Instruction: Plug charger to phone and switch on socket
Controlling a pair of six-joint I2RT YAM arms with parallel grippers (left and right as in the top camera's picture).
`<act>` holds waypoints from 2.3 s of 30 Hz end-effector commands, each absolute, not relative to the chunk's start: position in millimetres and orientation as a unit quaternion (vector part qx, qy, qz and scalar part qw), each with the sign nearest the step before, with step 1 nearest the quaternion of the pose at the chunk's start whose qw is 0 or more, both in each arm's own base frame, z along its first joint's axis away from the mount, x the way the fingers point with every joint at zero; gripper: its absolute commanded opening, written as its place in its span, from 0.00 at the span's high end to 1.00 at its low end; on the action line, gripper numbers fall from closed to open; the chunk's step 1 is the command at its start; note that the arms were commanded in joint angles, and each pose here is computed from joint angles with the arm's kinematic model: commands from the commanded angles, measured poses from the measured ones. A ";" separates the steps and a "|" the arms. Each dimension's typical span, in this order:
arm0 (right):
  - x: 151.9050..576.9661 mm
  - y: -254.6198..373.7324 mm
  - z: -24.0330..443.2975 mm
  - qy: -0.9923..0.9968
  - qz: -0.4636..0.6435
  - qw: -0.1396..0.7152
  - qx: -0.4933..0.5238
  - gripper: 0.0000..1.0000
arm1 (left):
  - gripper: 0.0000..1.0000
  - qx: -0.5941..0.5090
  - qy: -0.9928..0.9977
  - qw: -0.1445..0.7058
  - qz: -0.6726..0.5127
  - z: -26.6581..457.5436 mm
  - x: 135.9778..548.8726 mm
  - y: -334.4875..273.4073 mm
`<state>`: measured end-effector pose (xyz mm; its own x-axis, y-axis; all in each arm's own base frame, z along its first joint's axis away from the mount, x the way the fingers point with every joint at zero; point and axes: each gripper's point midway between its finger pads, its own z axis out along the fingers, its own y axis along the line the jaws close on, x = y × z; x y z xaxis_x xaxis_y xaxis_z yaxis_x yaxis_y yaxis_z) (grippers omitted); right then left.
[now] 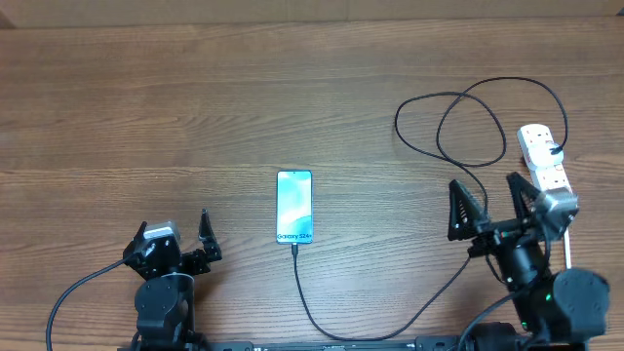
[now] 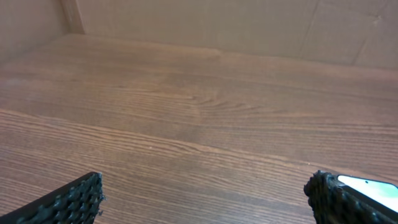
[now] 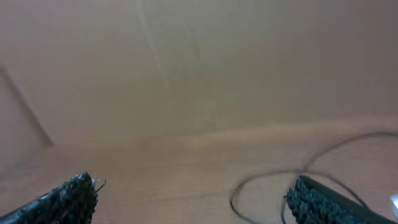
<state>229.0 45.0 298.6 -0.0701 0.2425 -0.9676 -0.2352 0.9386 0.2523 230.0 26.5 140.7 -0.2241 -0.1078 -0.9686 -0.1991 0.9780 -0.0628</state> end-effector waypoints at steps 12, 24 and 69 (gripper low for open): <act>226.6 46.3 268.3 0.611 0.144 0.777 -0.048 0.00 | 0.01 -0.093 0.780 0.617 0.042 140.6 230.0 27.1; 242.9 21.9 211.0 0.654 0.097 0.750 0.014 0.00 | 0.00 -0.093 0.780 0.617 0.042 140.6 230.0 27.1; 245.9 17.4 169.4 0.715 0.079 0.694 0.025 0.00 | 0.01 -0.092 0.778 0.620 0.048 142.3 229.8 28.8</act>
<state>245.7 18.1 171.0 -0.0420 0.1490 -0.9880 -0.0797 0.9852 0.1519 230.0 26.5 140.3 -0.2256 -0.1055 -0.9685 -0.1990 0.9781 -0.0602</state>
